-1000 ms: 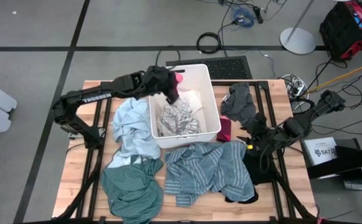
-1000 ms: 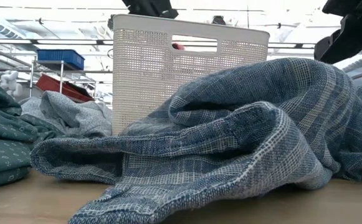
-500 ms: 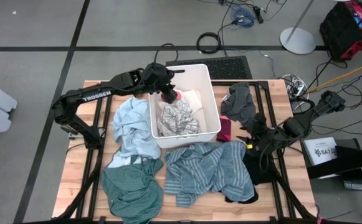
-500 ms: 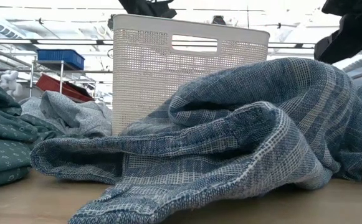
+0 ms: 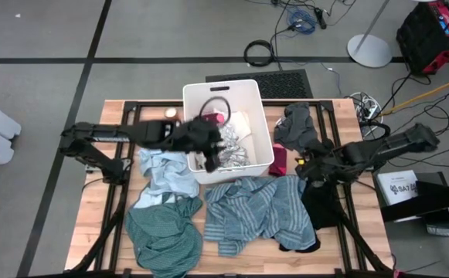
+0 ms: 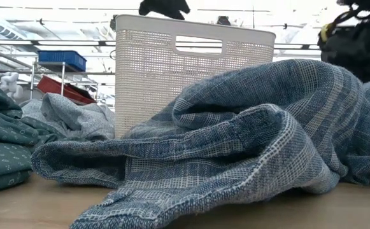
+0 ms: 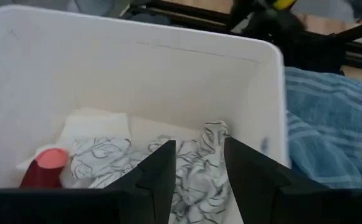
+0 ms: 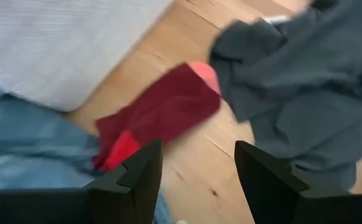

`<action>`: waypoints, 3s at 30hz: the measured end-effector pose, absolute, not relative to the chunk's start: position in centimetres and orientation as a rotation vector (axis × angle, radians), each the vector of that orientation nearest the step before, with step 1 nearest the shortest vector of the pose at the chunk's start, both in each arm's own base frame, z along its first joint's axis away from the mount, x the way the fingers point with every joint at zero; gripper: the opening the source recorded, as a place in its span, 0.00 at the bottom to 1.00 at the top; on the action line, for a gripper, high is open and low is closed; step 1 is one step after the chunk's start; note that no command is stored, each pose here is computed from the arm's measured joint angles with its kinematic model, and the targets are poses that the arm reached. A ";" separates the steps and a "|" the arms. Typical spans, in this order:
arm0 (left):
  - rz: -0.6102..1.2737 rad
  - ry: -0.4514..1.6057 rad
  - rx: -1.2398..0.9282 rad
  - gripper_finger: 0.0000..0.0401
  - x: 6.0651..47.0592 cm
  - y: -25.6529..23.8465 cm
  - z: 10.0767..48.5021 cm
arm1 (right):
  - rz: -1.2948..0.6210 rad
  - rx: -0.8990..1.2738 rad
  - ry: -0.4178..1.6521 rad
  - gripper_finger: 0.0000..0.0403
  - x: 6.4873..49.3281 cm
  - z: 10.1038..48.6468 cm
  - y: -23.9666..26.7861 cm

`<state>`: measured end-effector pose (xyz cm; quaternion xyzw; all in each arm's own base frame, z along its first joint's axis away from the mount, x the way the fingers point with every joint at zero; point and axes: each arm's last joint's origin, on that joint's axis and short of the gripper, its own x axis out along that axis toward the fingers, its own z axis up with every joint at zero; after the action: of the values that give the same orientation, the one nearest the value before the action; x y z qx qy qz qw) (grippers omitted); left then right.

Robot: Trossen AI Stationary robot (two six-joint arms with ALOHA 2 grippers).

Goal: Sort clothes
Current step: Put the red sock into the white laundry bin

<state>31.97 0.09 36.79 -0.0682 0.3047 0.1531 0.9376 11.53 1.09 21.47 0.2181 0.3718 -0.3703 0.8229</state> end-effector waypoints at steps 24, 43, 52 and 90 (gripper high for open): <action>0.526 0.359 0.039 0.36 31.5 -9.2 33.8 | -0.844 0.439 0.876 0.46 17.5 15.1 -1.5; 0.483 0.379 0.068 0.36 31.7 -9.8 33.3 | -0.790 0.502 1.061 0.16 18.9 12.0 -1.7; 0.472 0.379 0.070 0.36 31.5 -10.2 33.3 | -0.732 0.504 1.034 0.02 18.1 13.3 -1.6; 0.386 0.421 0.053 0.36 34.3 -9.8 30.9 | -0.247 0.476 0.108 0.00 13.0 26.4 0.1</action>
<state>34.33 -9.79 30.89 0.0262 0.2077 0.1902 0.9592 12.96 0.13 26.44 0.2353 0.0531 -0.1219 0.9628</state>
